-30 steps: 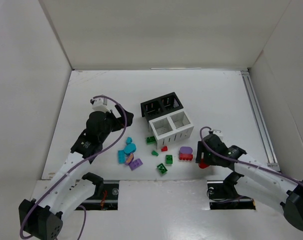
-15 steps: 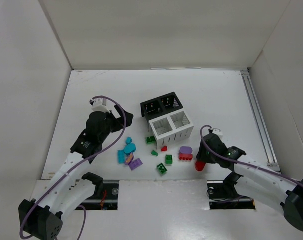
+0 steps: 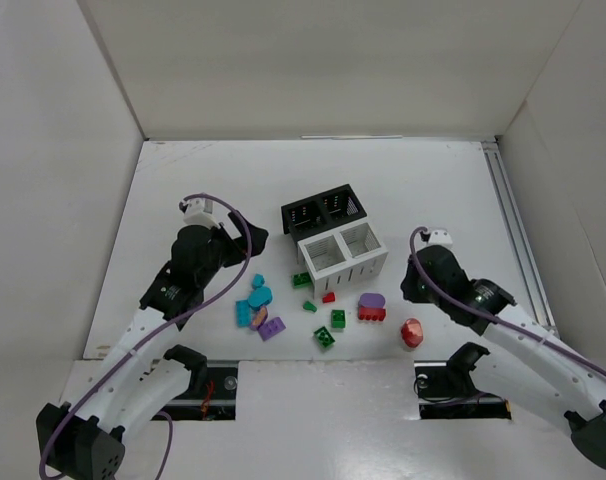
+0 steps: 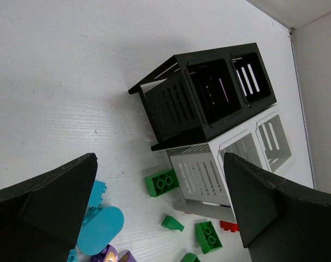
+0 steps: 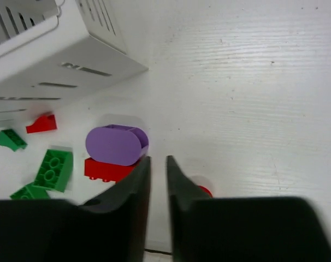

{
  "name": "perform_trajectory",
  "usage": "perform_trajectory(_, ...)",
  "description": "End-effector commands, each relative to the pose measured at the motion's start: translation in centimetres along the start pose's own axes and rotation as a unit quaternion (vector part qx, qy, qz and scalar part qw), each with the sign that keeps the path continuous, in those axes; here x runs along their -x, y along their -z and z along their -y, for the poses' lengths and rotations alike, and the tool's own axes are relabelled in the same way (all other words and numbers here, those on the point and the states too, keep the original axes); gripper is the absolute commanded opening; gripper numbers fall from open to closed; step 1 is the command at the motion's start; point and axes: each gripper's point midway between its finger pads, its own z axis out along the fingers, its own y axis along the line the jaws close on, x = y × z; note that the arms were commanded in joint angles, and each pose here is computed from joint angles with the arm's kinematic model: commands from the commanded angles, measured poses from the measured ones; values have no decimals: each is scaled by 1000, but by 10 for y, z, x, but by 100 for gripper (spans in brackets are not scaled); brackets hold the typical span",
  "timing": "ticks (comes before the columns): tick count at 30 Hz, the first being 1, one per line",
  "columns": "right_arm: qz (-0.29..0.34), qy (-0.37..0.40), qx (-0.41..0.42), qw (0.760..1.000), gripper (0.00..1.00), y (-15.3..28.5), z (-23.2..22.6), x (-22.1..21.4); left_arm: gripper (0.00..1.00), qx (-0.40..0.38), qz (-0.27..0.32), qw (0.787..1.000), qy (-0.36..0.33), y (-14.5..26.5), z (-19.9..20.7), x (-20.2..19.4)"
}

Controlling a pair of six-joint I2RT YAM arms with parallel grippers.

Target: Sort the legos into containers by color

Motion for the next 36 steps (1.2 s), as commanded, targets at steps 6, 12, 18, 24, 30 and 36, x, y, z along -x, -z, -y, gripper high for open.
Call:
perform_trajectory(6,-104,14,-23,994,59,0,18,-58,100,-17,-6,1000,4,0,6,-2)
perform_trajectory(12,-145,6,-30,989,72,-5,29,-92,100,-24,-12,1000,4,0,7,-6)
perform_trajectory(18,-146,17,8,989,62,-18,15,-98,100,-25,-19,999,4,-1,7,-9)
perform_trajectory(24,-140,33,-11,989,27,-19,16,-89,100,-29,-22,999,8,-1,9,-10)
perform_trajectory(30,49,139,57,987,26,8,-24,33,100,-37,-28,999,8,3,10,-14)
perform_trajectory(36,195,251,171,933,27,25,-99,122,100,-32,-41,998,23,5,7,-21)
